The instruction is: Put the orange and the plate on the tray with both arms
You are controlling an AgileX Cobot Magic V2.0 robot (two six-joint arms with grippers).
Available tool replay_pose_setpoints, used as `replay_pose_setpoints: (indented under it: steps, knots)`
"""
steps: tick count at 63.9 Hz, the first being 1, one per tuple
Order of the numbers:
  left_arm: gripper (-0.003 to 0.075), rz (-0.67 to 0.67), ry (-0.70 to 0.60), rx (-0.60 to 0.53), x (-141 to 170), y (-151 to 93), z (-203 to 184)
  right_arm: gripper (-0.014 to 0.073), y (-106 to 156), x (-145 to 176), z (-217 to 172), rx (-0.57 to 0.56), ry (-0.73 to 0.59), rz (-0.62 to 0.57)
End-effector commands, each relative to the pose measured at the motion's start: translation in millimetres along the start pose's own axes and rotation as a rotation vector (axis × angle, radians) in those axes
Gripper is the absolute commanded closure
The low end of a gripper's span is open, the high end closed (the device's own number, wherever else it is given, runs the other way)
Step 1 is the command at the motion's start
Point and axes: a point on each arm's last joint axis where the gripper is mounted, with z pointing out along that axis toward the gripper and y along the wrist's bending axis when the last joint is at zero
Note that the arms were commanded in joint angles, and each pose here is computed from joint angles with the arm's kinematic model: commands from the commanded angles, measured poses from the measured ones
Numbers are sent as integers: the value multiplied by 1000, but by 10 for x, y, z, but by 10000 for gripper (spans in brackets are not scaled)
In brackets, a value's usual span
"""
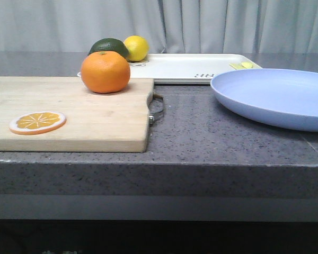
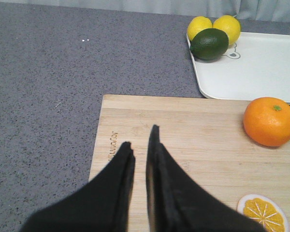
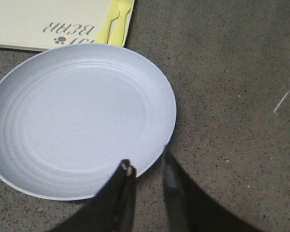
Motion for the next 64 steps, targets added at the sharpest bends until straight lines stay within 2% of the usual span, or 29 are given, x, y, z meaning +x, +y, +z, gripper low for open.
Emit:
replay_pose_setpoints:
  steps: [1,7,9,12,26,39,51,64]
  knots:
    - [416,-8,-104,10,-153,-13,7,83,-9,-147,-43,9,-85,-11]
    - [226,12,-103,55,-163,-74,56,-71,-8,-137,-42,8,-73,-11]
    - [176,35,-93,81,-159,-113,87,-57,-6,-130,-41,6,-66,-9]
    - [148,82,-80,129,-155,-186,130,-45,-5,-124,-41,4,-59,-8]
    - [151,190,-26,306,-200,-556,392,-38,-4,-119,-41,4,-54,-8]
    - [151,289,66,403,-276,-967,762,-38,-4,-113,-40,3,-48,-8]
    - [150,328,125,425,-377,-1276,1175,-38,-4,-113,-40,3,-48,-8]
    - [150,359,173,411,-463,-1473,1566,-38,-4,-113,-40,3,-48,-8]
